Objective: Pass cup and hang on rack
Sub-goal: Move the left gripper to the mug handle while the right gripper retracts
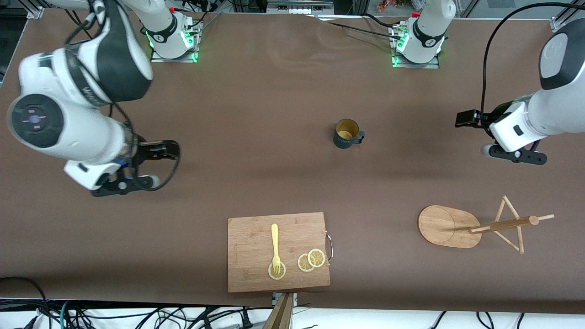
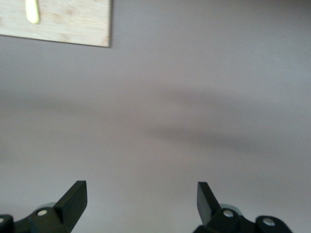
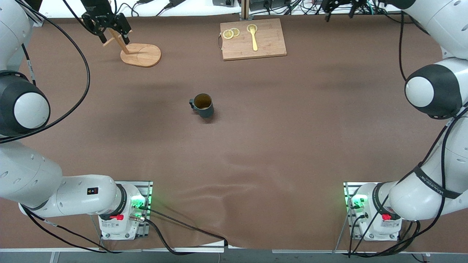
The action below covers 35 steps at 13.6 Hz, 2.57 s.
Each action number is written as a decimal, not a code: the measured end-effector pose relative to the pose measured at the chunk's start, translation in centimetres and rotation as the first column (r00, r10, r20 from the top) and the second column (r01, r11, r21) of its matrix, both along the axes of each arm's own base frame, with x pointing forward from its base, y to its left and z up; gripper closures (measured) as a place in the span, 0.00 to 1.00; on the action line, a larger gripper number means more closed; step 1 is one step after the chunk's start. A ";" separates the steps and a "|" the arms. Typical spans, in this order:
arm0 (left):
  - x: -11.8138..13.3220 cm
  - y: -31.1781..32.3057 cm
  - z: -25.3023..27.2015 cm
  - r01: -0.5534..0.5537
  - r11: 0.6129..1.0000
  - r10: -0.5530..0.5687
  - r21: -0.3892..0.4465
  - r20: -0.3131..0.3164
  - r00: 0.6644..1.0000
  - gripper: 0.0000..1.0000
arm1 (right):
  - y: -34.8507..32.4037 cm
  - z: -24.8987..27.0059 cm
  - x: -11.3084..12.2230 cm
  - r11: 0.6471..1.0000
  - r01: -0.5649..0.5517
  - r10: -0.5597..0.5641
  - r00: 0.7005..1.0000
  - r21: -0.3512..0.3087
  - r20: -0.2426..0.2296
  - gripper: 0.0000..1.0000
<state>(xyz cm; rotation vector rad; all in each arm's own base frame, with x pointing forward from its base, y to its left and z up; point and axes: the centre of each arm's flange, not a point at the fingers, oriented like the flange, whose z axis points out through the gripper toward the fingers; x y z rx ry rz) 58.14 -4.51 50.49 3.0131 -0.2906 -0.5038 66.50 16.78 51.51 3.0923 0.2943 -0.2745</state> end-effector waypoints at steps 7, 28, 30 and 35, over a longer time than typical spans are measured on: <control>-0.9 0.6 -7.1 0.452 0.886 -0.428 -0.107 0.188 0.884 0.00 | -10.4 4.6 -0.6 0.996 0.084 -0.084 0.996 -0.012 0.016 0.00; -10.0 -3.7 -35.7 0.917 0.121 -0.126 -0.380 0.910 0.394 0.00 | -22.4 12.4 -11.5 0.979 0.201 -0.202 0.974 0.013 0.104 0.00; -10.6 -4.8 -36.9 0.932 0.081 -0.107 -0.354 0.926 0.361 0.00 | -22.1 12.3 -11.4 0.981 0.192 -0.192 0.976 0.013 0.103 0.00; -12.4 -8.0 -40.4 0.958 0.050 0.044 -0.281 0.959 0.279 0.00 | -21.3 11.2 -10.7 0.984 0.176 -0.176 0.980 0.012 0.090 0.00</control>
